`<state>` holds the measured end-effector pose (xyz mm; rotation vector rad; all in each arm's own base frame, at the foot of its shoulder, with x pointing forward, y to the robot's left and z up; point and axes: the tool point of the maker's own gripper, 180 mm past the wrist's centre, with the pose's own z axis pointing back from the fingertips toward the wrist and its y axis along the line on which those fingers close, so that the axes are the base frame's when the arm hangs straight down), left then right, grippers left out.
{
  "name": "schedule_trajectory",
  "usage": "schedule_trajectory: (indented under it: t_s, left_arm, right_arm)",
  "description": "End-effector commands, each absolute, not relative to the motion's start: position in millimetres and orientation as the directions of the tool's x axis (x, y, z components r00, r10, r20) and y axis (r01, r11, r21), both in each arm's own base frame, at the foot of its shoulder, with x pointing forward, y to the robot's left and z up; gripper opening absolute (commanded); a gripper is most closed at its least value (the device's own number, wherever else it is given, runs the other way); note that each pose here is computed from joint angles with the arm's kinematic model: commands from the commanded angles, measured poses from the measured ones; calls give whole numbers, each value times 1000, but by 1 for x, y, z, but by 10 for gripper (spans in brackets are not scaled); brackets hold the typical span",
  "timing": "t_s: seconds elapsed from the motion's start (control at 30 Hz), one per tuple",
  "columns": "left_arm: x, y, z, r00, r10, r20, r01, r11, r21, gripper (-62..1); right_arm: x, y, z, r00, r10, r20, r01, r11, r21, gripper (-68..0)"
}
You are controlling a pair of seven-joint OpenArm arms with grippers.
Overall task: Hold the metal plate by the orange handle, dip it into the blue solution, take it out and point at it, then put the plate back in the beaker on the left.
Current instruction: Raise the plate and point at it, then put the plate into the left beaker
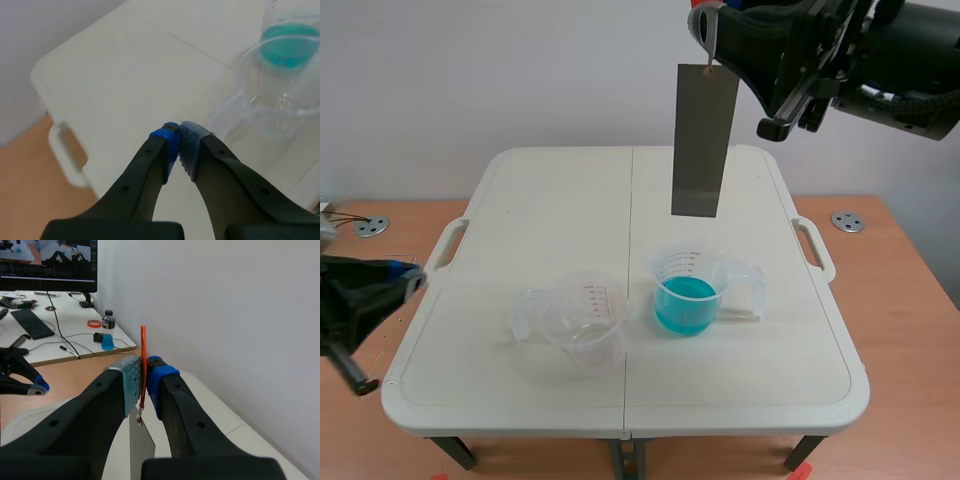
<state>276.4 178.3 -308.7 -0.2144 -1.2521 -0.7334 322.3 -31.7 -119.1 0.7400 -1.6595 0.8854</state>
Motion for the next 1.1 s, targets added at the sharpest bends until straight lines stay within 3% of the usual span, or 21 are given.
schedule_trajectory:
  t_s: [0.0,0.3,0.6,0.8,1.07]
  left_arm:
    - [267,187,-304,124,-387,914,608,758,238,-582]
    - [196,266,-349,345,-524,779,525,795,303,-582]
    - [110,309,-400,564,-546,620,524,816,243,-582]
    - [73,316,-423,642,-536,549,522,829,199,-582]
    - [13,285,-457,712,-533,457,560,824,88,-582]
  right_arm:
    - [319,-32,-103,-282,-66,957,-825,526,-207,-662]
    - [317,-25,-99,-285,-92,954,-830,522,-197,-662]
    - [314,-10,-103,-258,-118,959,-846,507,-165,-662]
    - [307,7,-104,-241,-138,961,-868,474,-150,-662]
    - [295,30,-103,-221,-152,963,-893,428,-137,-662]
